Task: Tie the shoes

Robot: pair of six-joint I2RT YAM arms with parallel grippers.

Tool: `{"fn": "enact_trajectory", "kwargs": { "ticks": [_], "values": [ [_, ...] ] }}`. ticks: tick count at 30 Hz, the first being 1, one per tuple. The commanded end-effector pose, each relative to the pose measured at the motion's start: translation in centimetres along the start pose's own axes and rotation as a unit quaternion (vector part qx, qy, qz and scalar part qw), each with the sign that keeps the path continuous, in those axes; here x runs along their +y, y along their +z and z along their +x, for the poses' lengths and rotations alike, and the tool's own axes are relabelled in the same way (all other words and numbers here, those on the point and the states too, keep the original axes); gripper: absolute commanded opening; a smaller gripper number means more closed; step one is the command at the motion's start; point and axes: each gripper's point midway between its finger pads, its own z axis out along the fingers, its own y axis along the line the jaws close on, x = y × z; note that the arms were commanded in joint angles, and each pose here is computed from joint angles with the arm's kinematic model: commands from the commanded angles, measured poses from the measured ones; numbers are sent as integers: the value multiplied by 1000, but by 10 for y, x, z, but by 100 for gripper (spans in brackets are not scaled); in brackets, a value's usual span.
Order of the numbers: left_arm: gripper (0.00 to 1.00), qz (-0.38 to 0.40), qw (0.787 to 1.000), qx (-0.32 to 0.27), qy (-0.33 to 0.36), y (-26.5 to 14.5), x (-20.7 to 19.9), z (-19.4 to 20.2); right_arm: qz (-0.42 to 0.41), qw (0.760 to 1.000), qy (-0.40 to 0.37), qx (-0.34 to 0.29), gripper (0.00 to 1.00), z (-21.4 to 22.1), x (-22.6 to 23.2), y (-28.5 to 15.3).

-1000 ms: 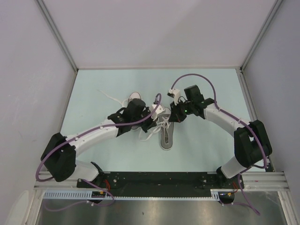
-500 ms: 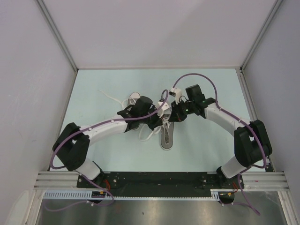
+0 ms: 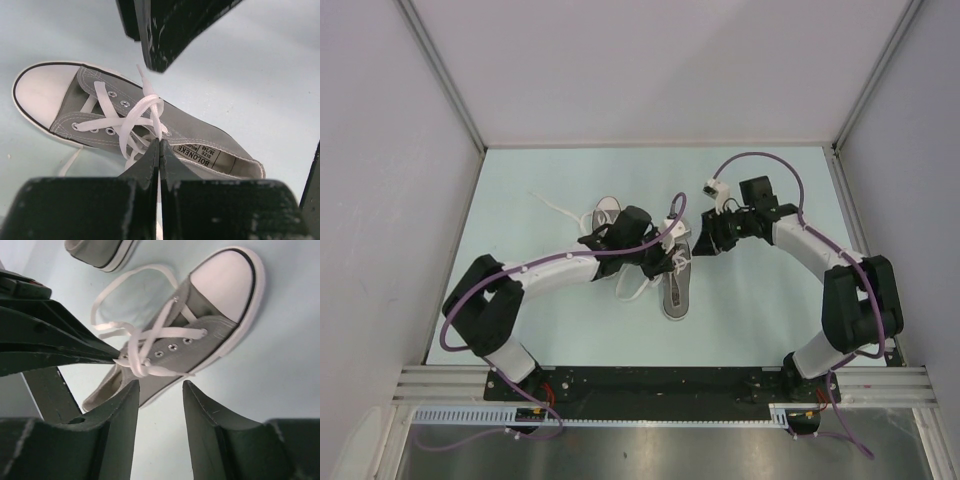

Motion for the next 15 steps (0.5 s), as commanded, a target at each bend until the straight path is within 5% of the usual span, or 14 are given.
{"fn": "enact_trajectory", "kwargs": {
  "ticks": [1,7,15],
  "values": [
    [0,13,999,-35,16,4,-3,-25,9,1000,-6,7,45,0,-4,-7],
    [0,13,999,-34,20,5,-2,-25,1,999,42,21,52,9,-12,8],
    [0,13,999,-31,26,7,0,-23,28,999,-27,29,56,12,-30,13]
  ]
}}
